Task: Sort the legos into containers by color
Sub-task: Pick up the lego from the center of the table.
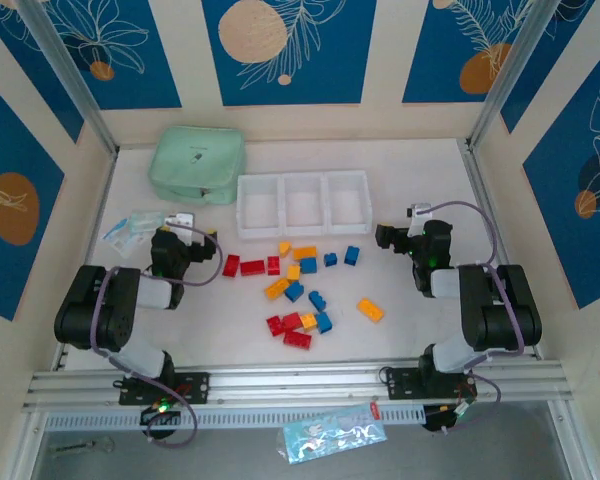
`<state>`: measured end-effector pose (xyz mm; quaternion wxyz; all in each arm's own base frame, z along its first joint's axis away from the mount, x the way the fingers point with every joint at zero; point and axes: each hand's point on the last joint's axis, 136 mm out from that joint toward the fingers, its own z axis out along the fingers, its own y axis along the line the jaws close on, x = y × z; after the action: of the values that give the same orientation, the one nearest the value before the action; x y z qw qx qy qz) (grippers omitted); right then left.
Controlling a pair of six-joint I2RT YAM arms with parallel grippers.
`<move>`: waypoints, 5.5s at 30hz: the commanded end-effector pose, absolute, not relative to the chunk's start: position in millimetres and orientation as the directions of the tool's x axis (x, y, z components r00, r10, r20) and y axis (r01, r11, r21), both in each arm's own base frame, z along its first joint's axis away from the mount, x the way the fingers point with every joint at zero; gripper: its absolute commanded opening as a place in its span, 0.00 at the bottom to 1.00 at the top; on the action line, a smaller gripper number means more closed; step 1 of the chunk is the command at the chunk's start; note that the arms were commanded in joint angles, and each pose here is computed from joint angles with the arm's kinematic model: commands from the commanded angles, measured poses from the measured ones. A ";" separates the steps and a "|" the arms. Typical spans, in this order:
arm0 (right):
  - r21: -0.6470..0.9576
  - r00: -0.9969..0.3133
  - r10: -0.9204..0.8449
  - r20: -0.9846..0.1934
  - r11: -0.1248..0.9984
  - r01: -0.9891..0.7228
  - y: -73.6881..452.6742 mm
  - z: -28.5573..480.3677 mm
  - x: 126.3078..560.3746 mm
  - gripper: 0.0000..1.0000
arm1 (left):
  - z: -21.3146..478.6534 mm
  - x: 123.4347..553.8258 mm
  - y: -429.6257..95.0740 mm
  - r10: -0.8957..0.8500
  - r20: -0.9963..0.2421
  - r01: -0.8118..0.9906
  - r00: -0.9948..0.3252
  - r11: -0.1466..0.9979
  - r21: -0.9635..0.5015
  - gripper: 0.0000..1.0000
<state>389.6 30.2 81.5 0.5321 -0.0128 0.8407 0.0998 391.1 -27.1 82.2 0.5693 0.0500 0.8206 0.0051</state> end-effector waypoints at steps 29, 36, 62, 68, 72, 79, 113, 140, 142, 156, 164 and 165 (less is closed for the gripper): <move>0.140 -0.389 0.068 -0.919 0.977 -0.159 33.3 95.0 395.7 0.99 | 91.4 397.0 -25.8 0.099 -0.941 0.085 -0.325 0.994 0.075 0.99; 0.139 -0.363 0.078 -0.928 0.979 -0.146 30.5 109.9 389.6 0.99 | 98.2 392.4 -38.1 0.122 -0.947 0.159 -0.296 0.984 0.077 0.99; 0.664 -0.492 0.672 -0.553 0.713 0.227 -7.2 161.3 334.9 0.99 | 172.3 324.8 -23.5 -0.415 -0.848 -0.077 -0.330 0.907 -0.414 0.99; 0.570 -0.626 0.526 -0.575 0.807 0.155 34.1 166.5 326.8 0.99 | 161.2 305.7 -47.2 -0.466 -0.718 -0.075 -0.517 0.860 -0.504 0.99; 0.474 -0.700 0.364 -0.614 0.880 0.041 72.0 164.0 316.4 0.99 | 150.2 286.6 -69.8 -0.444 -0.591 -0.077 -0.673 0.837 -0.541 0.99; 0.440 -0.813 0.156 -0.560 0.888 -0.133 138.2 153.5 295.7 0.99 | 125.0 259.4 -90.5 -0.311 -0.480 -0.082 -0.820 0.895 -0.439 0.99; 0.335 -0.806 -0.180 -0.563 0.842 -0.422 249.4 144.3 263.7 0.99 | 44.2 327.9 -131.1 -0.049 -0.340 -0.029 -0.939 0.998 -0.064 0.84; 0.328 -0.804 -0.193 -0.563 0.840 -0.431 256.1 144.6 271.2 0.99 | 26.4 291.0 -104.0 -0.118 -0.275 -0.094 -0.954 0.991 -0.098 0.68; 0.325 -0.803 -0.193 -0.564 0.842 -0.431 255.2 144.1 271.2 0.99 | 27.1 291.8 -114.6 -0.118 -0.277 -0.077 -0.954 0.985 -0.157 0.70; 0.338 -0.808 -0.177 -0.563 0.842 -0.420 250.6 142.6 267.7 0.99 | 13.3 266.5 -82.6 -0.107 -0.231 -0.112 -0.967 0.994 0.007 0.57; 0.357 -0.815 -0.140 -0.562 0.848 -0.392 241.0 143.1 267.1 0.99 | 12.7 260.2 -79.5 -0.119 -0.241 -0.121 -0.963 0.993 -0.007 0.38; 0.365 -0.817 -0.134 -0.561 0.845 -0.390 240.3 143.1 267.0 0.99 | 14.0 260.1 -79.2 -0.118 -0.243 -0.121 -0.963 0.993 -0.005 0.35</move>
<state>270.0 244.1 139.2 0.2645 -0.1498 0.9254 0.2264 279.0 -93.9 18.6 0.1507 -0.0536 0.9869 -0.0227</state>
